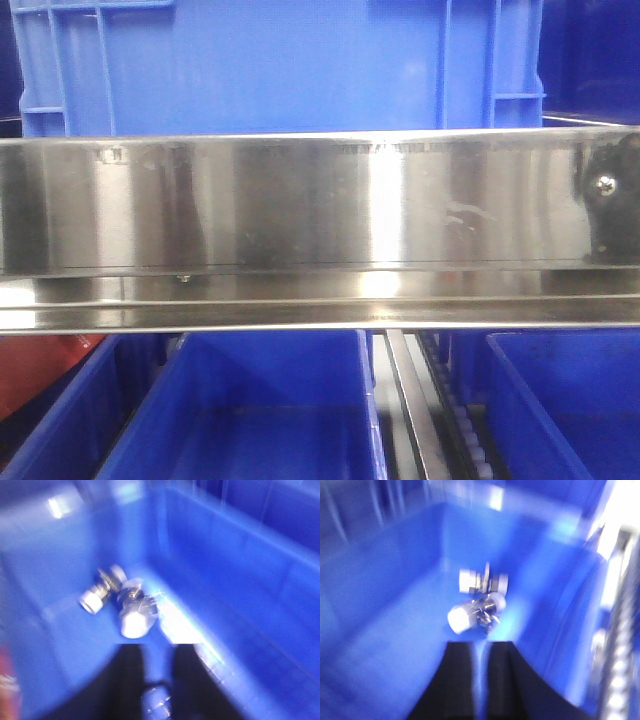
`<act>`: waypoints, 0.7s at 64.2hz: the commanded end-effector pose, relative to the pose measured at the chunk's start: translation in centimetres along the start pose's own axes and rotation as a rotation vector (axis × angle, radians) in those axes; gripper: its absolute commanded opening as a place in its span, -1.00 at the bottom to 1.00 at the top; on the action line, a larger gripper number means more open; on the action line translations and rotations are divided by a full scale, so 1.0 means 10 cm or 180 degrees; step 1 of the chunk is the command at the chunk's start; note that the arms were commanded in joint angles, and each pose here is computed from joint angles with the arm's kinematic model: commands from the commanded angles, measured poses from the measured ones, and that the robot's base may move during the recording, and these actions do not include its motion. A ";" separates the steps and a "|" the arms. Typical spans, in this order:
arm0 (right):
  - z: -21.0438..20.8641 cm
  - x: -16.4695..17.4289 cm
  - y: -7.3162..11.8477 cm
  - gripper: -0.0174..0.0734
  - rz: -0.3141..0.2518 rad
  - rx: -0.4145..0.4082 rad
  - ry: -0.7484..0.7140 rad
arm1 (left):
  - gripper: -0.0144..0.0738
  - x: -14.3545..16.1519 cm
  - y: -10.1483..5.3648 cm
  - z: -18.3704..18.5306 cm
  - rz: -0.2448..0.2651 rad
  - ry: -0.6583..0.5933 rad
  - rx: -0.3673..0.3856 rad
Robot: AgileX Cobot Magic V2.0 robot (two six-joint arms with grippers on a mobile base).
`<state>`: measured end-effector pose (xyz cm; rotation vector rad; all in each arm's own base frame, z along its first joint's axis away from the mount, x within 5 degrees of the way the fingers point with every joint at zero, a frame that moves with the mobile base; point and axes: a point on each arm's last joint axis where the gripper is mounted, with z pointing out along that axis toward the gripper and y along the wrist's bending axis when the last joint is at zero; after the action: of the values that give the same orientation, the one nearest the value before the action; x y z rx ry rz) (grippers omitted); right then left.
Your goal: Place valve from conveyor to right shelf box
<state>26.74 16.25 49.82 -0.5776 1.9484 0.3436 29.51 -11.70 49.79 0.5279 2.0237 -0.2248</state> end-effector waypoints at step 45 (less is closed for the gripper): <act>-1.05 1.37 0.04 -0.97 -0.0033 0.0064 -0.1022 | -0.92 1.45 -0.20 -1.34 -0.0165 -0.1059 -0.0312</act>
<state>14.76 8.97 43.25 -0.4949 1.6966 0.3882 13.89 -5.12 44.82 0.3698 1.7765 -0.2065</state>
